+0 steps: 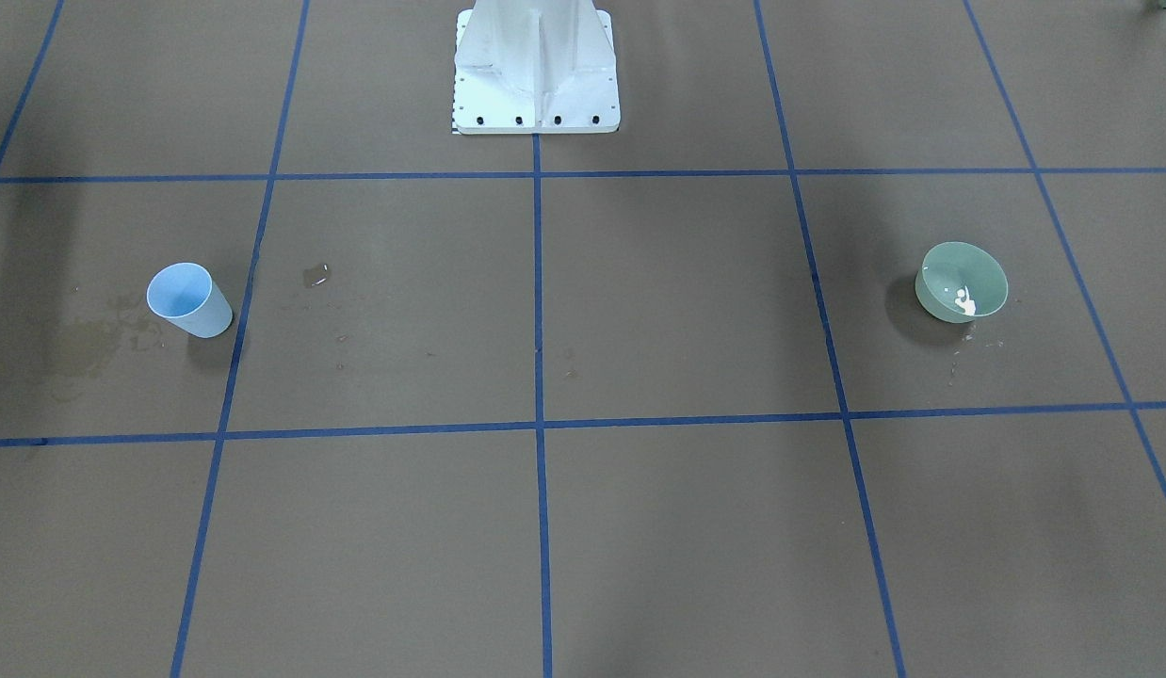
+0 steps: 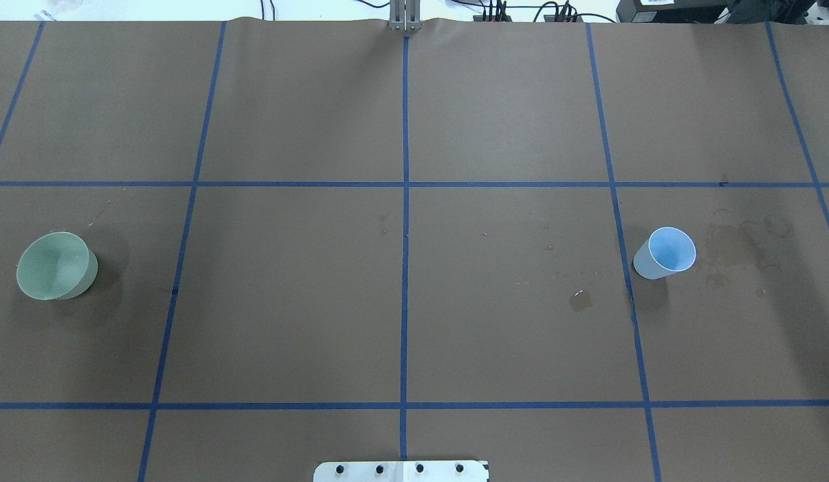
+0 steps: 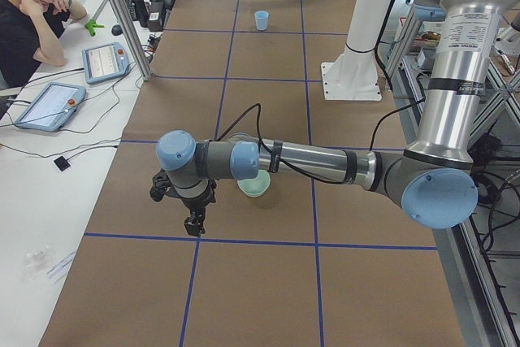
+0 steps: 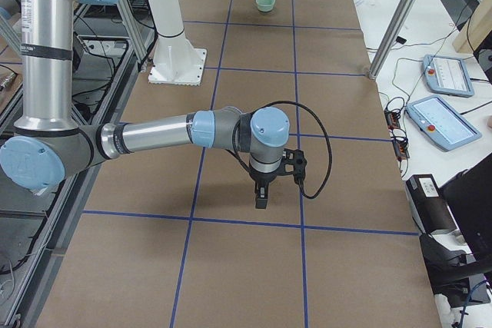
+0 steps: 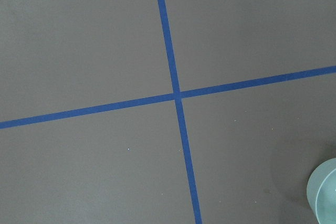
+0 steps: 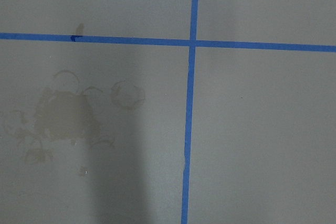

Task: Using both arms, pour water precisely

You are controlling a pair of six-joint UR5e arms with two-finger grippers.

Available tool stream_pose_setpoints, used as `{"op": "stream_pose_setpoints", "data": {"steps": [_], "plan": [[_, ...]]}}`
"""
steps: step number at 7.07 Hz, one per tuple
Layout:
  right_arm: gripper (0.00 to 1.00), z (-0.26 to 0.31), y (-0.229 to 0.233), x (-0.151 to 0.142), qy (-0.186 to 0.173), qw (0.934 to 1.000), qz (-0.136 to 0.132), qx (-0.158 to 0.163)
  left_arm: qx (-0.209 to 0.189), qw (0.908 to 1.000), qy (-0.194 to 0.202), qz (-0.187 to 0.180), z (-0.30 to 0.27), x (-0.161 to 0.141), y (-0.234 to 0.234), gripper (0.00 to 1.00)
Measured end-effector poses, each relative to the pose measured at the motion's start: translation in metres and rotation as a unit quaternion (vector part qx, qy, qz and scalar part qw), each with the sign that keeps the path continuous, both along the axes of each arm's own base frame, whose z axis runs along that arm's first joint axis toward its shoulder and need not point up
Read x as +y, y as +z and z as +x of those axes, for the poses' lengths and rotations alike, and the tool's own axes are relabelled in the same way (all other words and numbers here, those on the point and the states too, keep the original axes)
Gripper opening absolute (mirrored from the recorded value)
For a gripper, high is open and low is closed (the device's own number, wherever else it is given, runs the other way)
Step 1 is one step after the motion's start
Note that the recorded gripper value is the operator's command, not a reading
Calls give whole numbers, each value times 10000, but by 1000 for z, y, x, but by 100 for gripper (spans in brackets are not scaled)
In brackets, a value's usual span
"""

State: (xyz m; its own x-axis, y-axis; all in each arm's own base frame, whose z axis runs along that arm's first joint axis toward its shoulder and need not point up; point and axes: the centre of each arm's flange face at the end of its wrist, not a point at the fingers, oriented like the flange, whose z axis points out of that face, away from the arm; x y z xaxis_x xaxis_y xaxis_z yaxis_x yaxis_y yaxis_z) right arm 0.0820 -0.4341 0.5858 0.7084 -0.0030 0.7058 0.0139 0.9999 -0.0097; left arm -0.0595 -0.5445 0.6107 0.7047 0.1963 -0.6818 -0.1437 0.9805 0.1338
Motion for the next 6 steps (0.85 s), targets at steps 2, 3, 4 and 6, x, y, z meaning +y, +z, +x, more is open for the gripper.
{"op": "stream_pose_setpoints", "data": {"steps": [2,3,4,6], "plan": [[100,2,10,6,27,9999,-105,-34,-2,9999,-24,119,-2,13,16,100],[100,2,14,9,25,9999,-145,-34,-5,9999,-36,132,-3,15,19,100],[100,2,15,10,21,9999,-147,-30,-6,9999,-54,133,-3,15,19,100],[100,3,26,4,25,10000,63,-16,-12,9999,-71,138,-4,15,18,100]]}}
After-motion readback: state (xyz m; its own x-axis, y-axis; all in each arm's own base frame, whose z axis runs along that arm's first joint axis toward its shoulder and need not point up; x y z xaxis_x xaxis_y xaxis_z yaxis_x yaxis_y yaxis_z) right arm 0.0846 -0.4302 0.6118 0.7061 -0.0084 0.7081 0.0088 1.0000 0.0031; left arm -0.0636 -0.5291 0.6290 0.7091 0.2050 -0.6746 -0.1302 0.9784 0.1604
